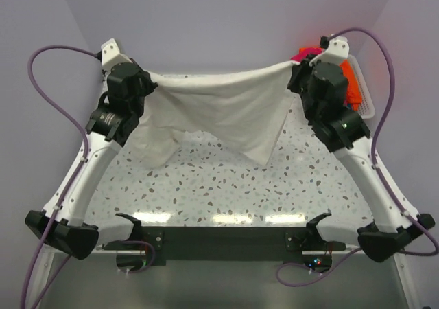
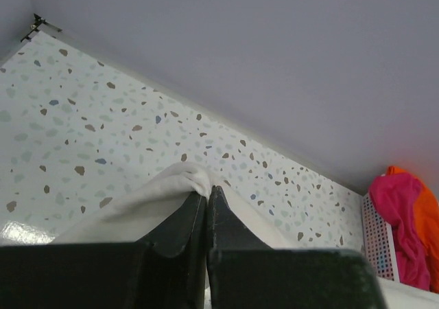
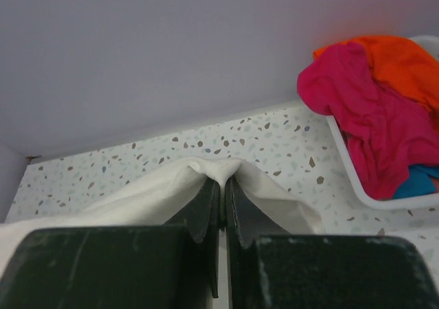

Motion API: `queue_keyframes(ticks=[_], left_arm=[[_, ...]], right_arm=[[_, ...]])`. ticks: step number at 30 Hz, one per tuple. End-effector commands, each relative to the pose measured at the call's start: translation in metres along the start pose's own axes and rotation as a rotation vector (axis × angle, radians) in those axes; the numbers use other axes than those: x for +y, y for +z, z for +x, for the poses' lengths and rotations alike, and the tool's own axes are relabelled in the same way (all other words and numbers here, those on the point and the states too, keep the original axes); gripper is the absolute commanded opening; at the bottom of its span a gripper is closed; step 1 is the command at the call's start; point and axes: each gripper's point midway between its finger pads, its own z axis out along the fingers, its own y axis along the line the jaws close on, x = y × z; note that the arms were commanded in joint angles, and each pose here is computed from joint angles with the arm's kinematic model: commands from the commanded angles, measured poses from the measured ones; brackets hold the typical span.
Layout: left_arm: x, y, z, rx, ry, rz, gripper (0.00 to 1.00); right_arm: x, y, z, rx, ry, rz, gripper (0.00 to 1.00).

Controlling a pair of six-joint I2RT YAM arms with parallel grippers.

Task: Fold and stack the t-shirts
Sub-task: Flatten the tshirt out

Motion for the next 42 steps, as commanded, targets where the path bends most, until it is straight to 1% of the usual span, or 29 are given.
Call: queue_keyframes(ticks=[1,2,3,4,6,8,10,11,12,13,17,20,23,26,29,30,32,33,34,35,36,37,38,39,40,41,42], left_arm=[[-0.016,0.035,-0.037,-0.109,-0.011,0.059,0.0],[-0.019,0.043,-0.039,-0.108,-0.002,0.072,0.0],[-0.031,0.046,-0.054,-0.12,-0.011,0.118,0.0],[-0.023,0.064,-0.046,-0.087,0.007,0.08,0.0],[-0.032,0.067,-0.062,-0.1,0.006,0.097,0.0],[-0.031,0.067,-0.064,-0.107,0.016,0.101,0.0],[-0.033,0.057,-0.069,-0.12,0.011,0.127,0.0],[-0.03,0.055,-0.063,-0.107,0.017,0.13,0.0],[-0.031,0.046,-0.068,-0.123,0.013,0.146,0.0],[-0.029,0.043,-0.067,-0.122,0.016,0.149,0.0],[-0.024,0.032,-0.059,-0.093,0.032,0.163,0.0],[-0.021,0.015,-0.062,-0.095,0.029,0.18,0.0],[-0.021,-0.01,-0.081,-0.133,0.025,0.203,0.0],[-0.025,-0.038,-0.104,-0.171,0.019,0.237,0.0],[-0.032,-0.052,-0.117,-0.181,0.017,0.271,0.0],[-0.032,-0.044,-0.11,-0.152,0.028,0.257,0.0],[-0.035,-0.032,-0.104,-0.128,0.034,0.249,0.0],[-0.036,-0.012,-0.087,-0.08,0.046,0.237,0.0],[-0.038,-0.001,-0.078,-0.054,0.044,0.235,0.0],[-0.04,0.011,-0.061,-0.011,0.05,0.243,0.01],[-0.043,0.033,-0.044,0.02,0.054,0.243,0.04],[-0.043,0.045,-0.031,0.044,0.051,0.242,0.11],[-0.041,0.059,-0.014,0.079,0.055,0.237,0.15],[-0.037,0.086,0.009,0.124,0.059,0.215,0.2],[-0.038,0.1,0.016,0.144,0.053,0.217,0.34],[-0.039,0.113,0.027,0.176,0.05,0.221,0.42],[-0.031,0.137,0.059,0.264,0.052,0.202,0.52]], right_arm=[[0.01,0.05,-0.035,-0.072,0.028,-0.043,0.0],[0.016,0.059,-0.036,-0.066,0.036,-0.082,0.0],[0.013,0.064,-0.055,-0.099,0.057,-0.079,0.0],[0.016,0.079,-0.047,-0.069,0.052,-0.079,0.0],[0.017,0.081,-0.057,-0.08,0.053,-0.083,0.0],[0.017,0.077,-0.062,-0.107,0.053,-0.099,0.0],[0.013,0.075,-0.054,-0.093,0.042,-0.091,0.0],[0.01,0.069,-0.053,-0.101,0.042,-0.095,0.0],[0.009,0.066,-0.051,-0.105,0.044,-0.098,0.0],[0.007,0.058,-0.057,-0.122,0.051,-0.105,0.0],[0.001,0.046,-0.052,-0.116,0.036,-0.102,0.0],[-0.001,0.034,-0.054,-0.122,0.043,-0.121,0.0],[-0.005,0.016,-0.059,-0.136,0.047,-0.135,0.0],[-0.009,-0.005,-0.076,-0.172,0.057,-0.146,0.0],[-0.008,-0.015,-0.085,-0.185,0.062,-0.16,0.0],[-0.006,-0.012,-0.084,-0.174,0.05,-0.163,0.0],[0.0,0.01,-0.068,-0.106,0.021,-0.156,0.0],[0.003,0.021,-0.059,-0.076,0.0,-0.152,0.0],[0.006,0.047,-0.034,-0.006,-0.025,-0.137,0.0],[0.008,0.058,-0.026,0.024,-0.035,-0.144,0.0],[0.009,0.073,-0.013,0.055,-0.04,-0.14,0.0],[0.008,0.086,-0.001,0.078,-0.045,-0.133,0.0],[0.0,0.118,0.024,0.132,-0.052,-0.092,0.0],[-0.001,0.133,0.037,0.164,-0.037,-0.097,0.04],[-0.019,0.168,0.076,0.249,-0.035,-0.051,0.12],[-0.02,0.182,0.077,0.261,-0.016,-0.052,0.26],[-0.019,0.194,0.088,0.301,0.02,-0.071,0.39]])
